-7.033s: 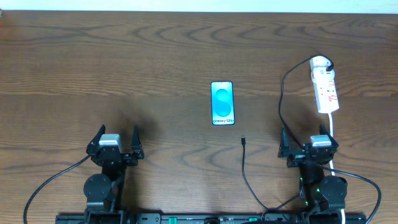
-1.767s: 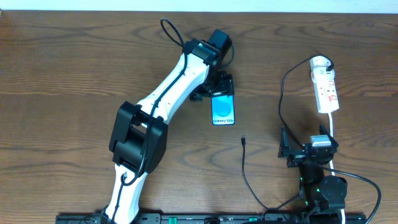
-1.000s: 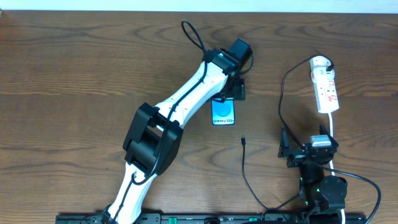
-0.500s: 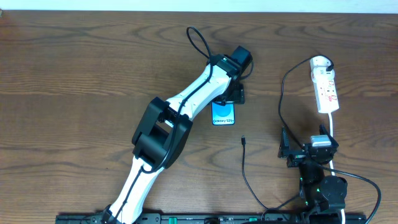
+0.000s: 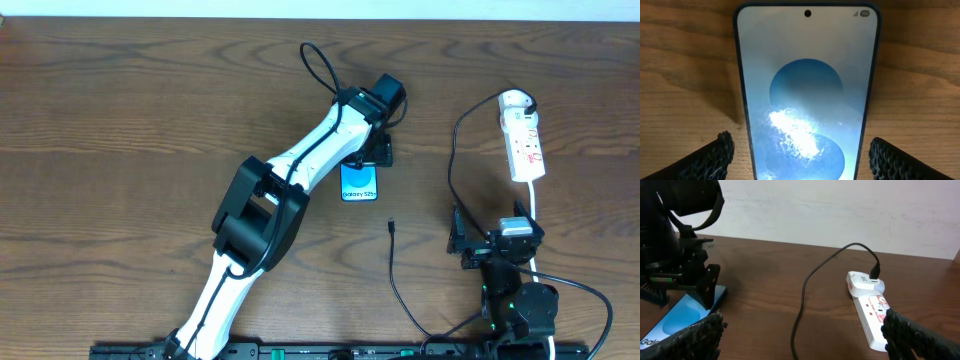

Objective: Plug charger to phone and switch on socket
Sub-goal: 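Lower the left gripper and close it on the phone's long edges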

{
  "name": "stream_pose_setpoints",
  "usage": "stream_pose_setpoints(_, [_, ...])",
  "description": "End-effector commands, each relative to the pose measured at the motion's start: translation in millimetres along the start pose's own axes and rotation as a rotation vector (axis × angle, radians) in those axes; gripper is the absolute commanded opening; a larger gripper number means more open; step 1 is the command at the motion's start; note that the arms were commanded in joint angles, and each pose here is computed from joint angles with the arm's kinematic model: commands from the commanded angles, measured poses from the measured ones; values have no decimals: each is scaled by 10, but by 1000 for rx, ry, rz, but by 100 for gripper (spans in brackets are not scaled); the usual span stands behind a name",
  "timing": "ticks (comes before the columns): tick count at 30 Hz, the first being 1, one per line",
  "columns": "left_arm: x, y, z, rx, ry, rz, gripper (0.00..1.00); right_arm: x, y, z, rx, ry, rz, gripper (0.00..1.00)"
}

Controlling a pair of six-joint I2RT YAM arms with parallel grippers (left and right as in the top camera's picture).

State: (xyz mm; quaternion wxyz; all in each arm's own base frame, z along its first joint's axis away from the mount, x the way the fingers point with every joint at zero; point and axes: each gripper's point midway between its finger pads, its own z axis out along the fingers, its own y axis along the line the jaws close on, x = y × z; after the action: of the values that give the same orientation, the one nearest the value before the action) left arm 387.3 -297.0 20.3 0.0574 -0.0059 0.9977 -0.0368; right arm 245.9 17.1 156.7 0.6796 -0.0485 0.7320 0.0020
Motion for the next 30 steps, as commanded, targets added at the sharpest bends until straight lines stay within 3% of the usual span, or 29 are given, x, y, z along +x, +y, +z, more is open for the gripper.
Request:
stream_pose_setpoints(1, [-21,-2,-11,-16,-18,4,88,14,-29,-1,14,4,-9,99])
stream_pose_setpoints(30, [79,-2,275,-51,20,-10,88,13,-29,-1,14,4,-9,99])
